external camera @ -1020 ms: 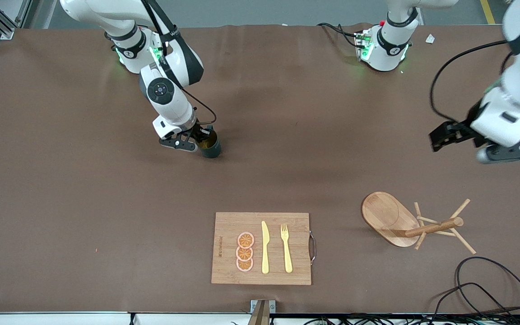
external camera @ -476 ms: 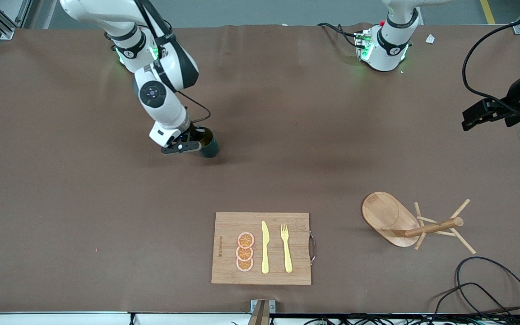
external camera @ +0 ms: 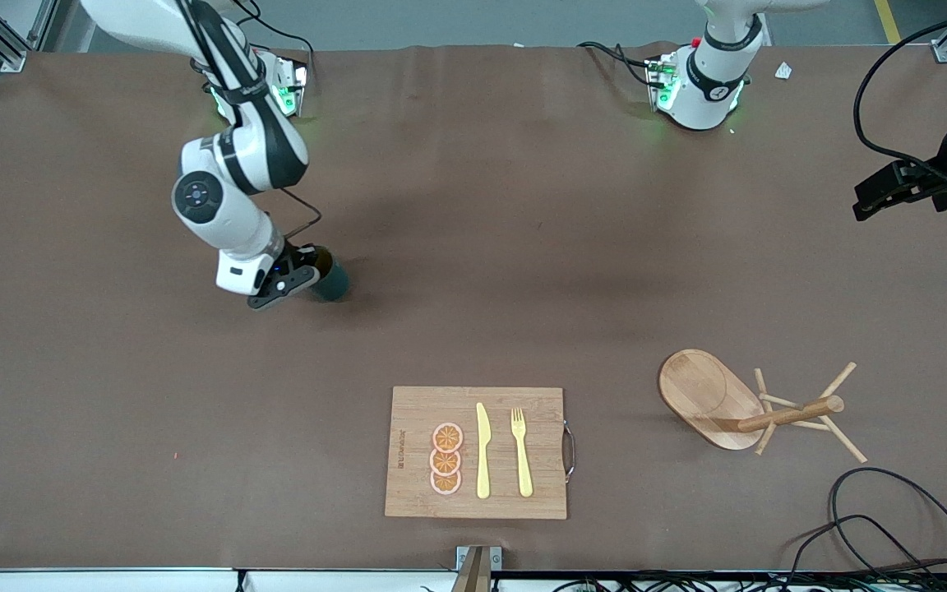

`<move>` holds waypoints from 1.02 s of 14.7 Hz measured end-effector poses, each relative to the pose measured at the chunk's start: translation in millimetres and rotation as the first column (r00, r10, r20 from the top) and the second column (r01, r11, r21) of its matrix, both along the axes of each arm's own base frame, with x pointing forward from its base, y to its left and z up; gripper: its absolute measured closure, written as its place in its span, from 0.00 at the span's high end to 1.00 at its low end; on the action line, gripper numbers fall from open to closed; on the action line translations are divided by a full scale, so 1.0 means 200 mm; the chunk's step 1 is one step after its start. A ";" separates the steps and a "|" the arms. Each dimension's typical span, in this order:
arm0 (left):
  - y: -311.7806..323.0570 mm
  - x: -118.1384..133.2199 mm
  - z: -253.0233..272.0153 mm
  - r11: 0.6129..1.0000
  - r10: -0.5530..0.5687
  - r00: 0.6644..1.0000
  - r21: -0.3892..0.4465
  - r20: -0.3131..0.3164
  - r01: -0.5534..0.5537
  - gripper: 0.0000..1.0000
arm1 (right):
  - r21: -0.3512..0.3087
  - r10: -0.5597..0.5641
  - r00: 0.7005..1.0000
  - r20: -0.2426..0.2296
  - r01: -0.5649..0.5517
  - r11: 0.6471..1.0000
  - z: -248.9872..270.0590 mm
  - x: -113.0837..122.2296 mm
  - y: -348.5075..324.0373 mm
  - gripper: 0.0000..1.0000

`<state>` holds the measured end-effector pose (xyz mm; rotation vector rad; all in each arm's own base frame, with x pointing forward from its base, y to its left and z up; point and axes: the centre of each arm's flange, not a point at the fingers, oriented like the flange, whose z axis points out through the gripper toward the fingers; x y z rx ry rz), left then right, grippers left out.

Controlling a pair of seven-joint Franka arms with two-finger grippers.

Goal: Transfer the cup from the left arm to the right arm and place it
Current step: 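Carry the mug with the right gripper away from the cutting board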

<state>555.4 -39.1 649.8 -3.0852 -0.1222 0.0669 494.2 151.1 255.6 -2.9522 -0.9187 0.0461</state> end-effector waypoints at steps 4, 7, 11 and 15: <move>-0.04 -0.04 -0.05 1.000 -0.016 1.000 0.002 -0.014 0.016 1.00 | -0.049 0.205 0.979 -0.011 -0.205 0.978 -0.01 0.06 -0.29 0.04; -0.07 -0.08 -0.05 1.000 -0.028 1.000 0.001 -0.009 0.028 1.00 | -0.050 0.359 0.933 -0.017 -0.359 0.932 -0.01 0.10 -0.58 0.04; -0.12 -0.09 -0.05 0.998 -0.040 0.999 -0.052 -0.009 0.039 1.00 | -0.118 0.486 0.874 -0.022 -0.485 0.866 0.02 0.13 -0.90 0.04; -0.13 -0.08 -0.05 0.998 -0.041 0.999 -0.055 0.007 0.042 1.00 | -0.143 0.543 0.839 -0.037 -0.542 0.828 0.00 0.13 -0.95 0.04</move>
